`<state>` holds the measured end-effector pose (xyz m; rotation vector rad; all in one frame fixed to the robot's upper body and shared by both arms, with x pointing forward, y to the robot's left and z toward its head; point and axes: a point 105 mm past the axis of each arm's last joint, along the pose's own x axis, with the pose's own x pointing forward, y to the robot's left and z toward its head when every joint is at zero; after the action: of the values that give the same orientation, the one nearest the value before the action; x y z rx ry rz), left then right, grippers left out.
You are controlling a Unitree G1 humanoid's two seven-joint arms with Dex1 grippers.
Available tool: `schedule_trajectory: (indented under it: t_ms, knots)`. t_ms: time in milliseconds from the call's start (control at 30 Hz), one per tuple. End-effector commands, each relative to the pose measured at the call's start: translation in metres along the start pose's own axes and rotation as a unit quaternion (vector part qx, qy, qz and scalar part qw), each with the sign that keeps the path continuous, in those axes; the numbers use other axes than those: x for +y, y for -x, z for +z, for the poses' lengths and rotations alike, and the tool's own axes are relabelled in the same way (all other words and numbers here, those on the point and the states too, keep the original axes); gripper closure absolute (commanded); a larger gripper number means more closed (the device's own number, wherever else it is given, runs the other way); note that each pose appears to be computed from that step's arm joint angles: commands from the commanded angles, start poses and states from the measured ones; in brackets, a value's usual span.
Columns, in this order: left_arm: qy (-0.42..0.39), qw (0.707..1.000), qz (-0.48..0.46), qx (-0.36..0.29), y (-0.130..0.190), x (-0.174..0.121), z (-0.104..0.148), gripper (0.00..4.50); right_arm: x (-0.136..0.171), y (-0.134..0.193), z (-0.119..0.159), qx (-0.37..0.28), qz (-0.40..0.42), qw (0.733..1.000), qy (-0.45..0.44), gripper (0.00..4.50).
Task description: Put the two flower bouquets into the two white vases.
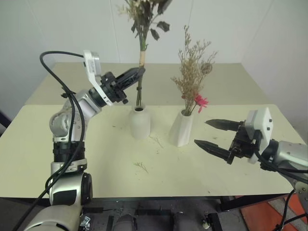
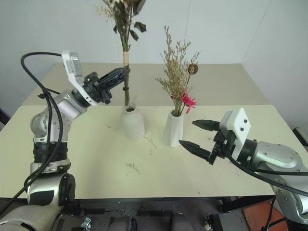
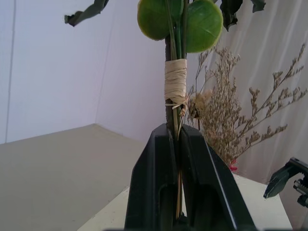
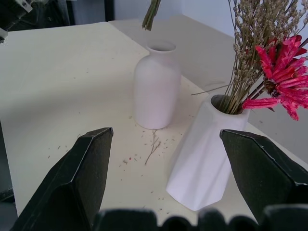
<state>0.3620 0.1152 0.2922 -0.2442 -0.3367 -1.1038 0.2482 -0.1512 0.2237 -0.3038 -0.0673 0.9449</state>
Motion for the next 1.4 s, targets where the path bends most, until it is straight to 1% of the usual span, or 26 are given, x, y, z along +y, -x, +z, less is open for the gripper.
schedule_trajectory:
  t_ms: [33,233,633,833,1033,1300,1367,1400]
  knots:
    - [-0.037,0.999,0.005,-0.014,-0.001,0.004,0.010,4.47,0.000,0.005,0.015,-0.022,-0.011,0.999,0.027,0.27]
    - [-0.048,0.998,0.039,-0.017,-0.001,0.016,0.004,4.47,0.000,0.006,0.015,-0.022,-0.012,0.999,0.025,0.27]
    - [-0.038,0.998,0.048,0.003,-0.004,0.016,-0.020,4.47,0.004,0.006,0.017,-0.026,-0.014,0.999,0.019,0.27]
    - [-0.035,0.998,0.056,0.009,-0.001,0.016,-0.029,4.47,0.004,0.006,0.018,-0.028,-0.017,0.999,0.019,0.27]
    - [-0.028,0.998,0.060,0.016,0.006,0.014,-0.032,4.47,0.004,0.006,0.019,-0.032,-0.018,0.999,0.018,0.27]
    - [-0.030,0.997,0.063,0.044,0.015,0.013,-0.038,4.47,0.003,0.004,0.020,-0.035,-0.015,0.999,0.017,0.27]
    - [-0.025,0.996,0.068,0.047,0.017,0.014,-0.039,3.82,0.003,0.004,0.020,-0.036,-0.016,0.999,0.018,0.27]
    - [-0.025,0.996,0.066,0.049,0.018,0.013,-0.039,3.61,0.003,0.004,0.021,-0.037,-0.016,0.999,0.018,0.27]
